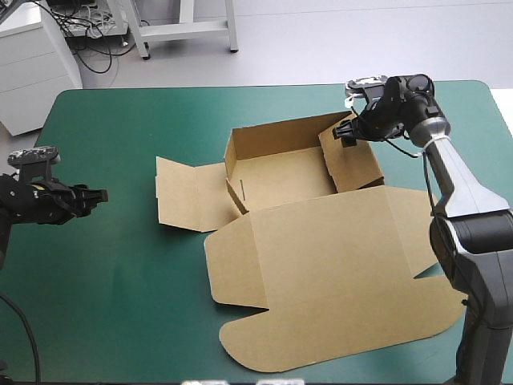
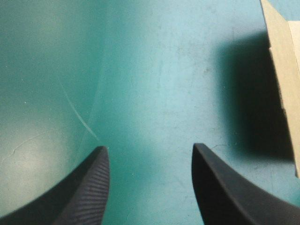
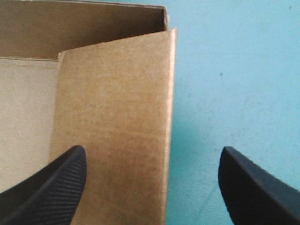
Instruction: Fold the box
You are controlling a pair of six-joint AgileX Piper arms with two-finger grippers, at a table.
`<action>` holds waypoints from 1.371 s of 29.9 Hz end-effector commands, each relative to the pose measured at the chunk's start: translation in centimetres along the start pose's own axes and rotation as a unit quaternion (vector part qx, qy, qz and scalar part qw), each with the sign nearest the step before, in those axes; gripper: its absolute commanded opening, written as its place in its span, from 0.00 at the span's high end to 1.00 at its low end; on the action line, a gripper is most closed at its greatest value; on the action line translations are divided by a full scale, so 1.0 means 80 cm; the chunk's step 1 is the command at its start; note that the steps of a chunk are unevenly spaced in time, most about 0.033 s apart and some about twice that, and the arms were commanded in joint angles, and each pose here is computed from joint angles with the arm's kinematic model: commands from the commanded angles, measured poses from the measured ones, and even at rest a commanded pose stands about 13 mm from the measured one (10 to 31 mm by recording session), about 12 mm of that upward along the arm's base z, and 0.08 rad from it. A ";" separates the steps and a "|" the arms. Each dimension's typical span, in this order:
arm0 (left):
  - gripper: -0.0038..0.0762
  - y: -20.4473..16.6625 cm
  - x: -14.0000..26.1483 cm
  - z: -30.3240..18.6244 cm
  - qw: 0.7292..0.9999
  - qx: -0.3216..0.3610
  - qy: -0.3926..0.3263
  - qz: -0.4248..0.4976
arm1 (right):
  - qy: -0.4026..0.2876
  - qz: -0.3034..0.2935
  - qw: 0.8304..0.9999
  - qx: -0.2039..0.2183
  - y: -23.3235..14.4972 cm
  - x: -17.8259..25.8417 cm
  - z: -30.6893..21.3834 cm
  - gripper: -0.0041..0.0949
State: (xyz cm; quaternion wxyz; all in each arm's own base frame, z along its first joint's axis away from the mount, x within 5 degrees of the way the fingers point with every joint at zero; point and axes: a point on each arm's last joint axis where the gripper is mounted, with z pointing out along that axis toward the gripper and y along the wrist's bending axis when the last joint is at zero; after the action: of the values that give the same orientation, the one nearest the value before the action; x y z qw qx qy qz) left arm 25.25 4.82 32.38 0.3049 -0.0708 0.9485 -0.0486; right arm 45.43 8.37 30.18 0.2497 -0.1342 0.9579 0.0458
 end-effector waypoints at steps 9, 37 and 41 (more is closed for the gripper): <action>0.47 -0.005 -0.011 -0.021 0.999 0.003 -0.048 0.000 | -0.056 -0.020 0.998 0.007 0.007 -0.008 -0.133 0.15; 0.50 -0.008 -0.011 -0.021 0.999 0.013 -0.048 0.005 | 0.021 -0.033 0.998 0.050 0.022 0.026 -0.089 0.07; 0.50 -0.008 -0.011 -0.021 0.999 0.014 -0.049 0.004 | 0.023 -0.024 0.999 0.038 0.018 0.019 -0.064 0.07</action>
State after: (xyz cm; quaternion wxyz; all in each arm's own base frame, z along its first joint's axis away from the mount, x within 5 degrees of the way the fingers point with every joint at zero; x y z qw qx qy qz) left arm 25.23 4.70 32.39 0.3056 -0.0624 0.9486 -0.0526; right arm 41.17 8.92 31.65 0.1827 -0.1572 0.9705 -0.0084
